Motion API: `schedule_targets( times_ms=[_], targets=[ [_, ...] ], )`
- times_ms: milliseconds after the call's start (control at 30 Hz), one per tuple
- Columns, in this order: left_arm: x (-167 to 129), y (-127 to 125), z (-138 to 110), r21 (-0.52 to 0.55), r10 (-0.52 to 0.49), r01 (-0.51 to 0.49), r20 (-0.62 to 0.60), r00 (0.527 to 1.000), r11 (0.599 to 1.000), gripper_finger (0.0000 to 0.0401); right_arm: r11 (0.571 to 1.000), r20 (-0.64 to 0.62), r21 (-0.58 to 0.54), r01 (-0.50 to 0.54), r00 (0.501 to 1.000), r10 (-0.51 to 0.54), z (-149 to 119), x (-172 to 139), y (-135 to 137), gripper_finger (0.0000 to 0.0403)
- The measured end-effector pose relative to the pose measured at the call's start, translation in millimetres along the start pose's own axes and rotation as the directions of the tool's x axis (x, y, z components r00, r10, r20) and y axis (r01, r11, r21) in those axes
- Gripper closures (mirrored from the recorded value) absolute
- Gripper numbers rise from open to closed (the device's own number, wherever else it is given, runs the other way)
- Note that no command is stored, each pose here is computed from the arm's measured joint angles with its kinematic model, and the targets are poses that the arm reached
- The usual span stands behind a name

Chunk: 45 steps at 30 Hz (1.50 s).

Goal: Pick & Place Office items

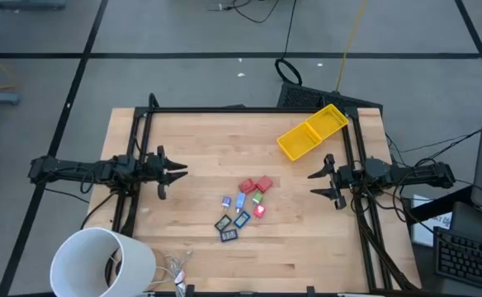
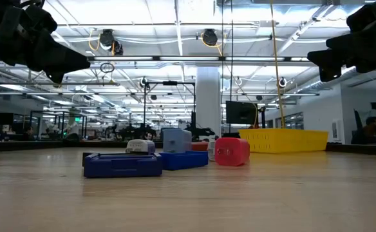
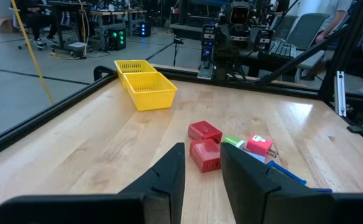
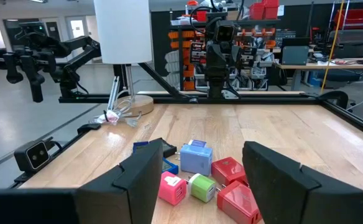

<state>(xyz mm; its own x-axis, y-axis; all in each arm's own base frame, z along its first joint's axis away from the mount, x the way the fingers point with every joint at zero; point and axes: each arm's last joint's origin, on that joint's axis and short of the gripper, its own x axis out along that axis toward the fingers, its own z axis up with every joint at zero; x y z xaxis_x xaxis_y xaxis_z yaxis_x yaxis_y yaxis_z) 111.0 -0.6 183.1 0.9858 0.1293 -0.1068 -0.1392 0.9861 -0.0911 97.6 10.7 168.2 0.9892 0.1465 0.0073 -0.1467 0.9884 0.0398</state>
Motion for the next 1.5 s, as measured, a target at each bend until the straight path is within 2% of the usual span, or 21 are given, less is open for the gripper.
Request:
schedule_targets(
  times_ms=[933, 1000, 1067, 1167, 1267, 1400, 1500],
  targets=[
    [0, 0, 0, 0.0, 0.0, 0.0, 0.0, 1.0, 1.0, 0.0299, 1.0, 0.0, 0.0, 0.0, 1.0, 0.0, 0, 0, 0, 0.0193],
    [0, 0, 1, 0.045, 0.013, -0.014, 0.01, 1.0, 0.999, 0.0299, 1.0, 0.0, 0.0, 0.0, 1.0, 0.0, 0, 0, 0, 0.0193],
    [0, 1, 5, 0.099, 0.052, -0.058, 0.056, 0.997, 0.993, 0.0299, 1.0, 0.0, 0.0, 0.0, 1.0, 0.0, 0, 0, 0, 0.0193],
    [0, 1, 11, 0.108, 0.062, -0.075, 0.12, 0.991, 0.991, 0.0299, 1.0, 0.0, 0.0, 0.0, 1.0, 0.0, 0, 0, 0, 0.0193],
    [-2, 1, 21, 0.074, 0.072, -0.089, 0.214, 0.974, 0.993, 0.0299, 1.0, 0.001, 0.0, 0.001, 1.0, -0.001, 0, 0, 0, 0.0193],
    [-5, 0, 33, -0.041, 0.074, -0.064, 0.337, 0.939, 0.997, 0.0299, 1.0, 0.002, 0.0, 0.0, 1.0, 0.0, 0, 0, 0, 0.0193],
    [-7, 0, 37, -0.022, 0.074, -0.071, 0.378, 0.923, 0.997, 0.0299, 1.0, 0.002, 0.0, 0.0, 1.0, 0.0, 0, 0, 0, 0.0193]
  ],
)
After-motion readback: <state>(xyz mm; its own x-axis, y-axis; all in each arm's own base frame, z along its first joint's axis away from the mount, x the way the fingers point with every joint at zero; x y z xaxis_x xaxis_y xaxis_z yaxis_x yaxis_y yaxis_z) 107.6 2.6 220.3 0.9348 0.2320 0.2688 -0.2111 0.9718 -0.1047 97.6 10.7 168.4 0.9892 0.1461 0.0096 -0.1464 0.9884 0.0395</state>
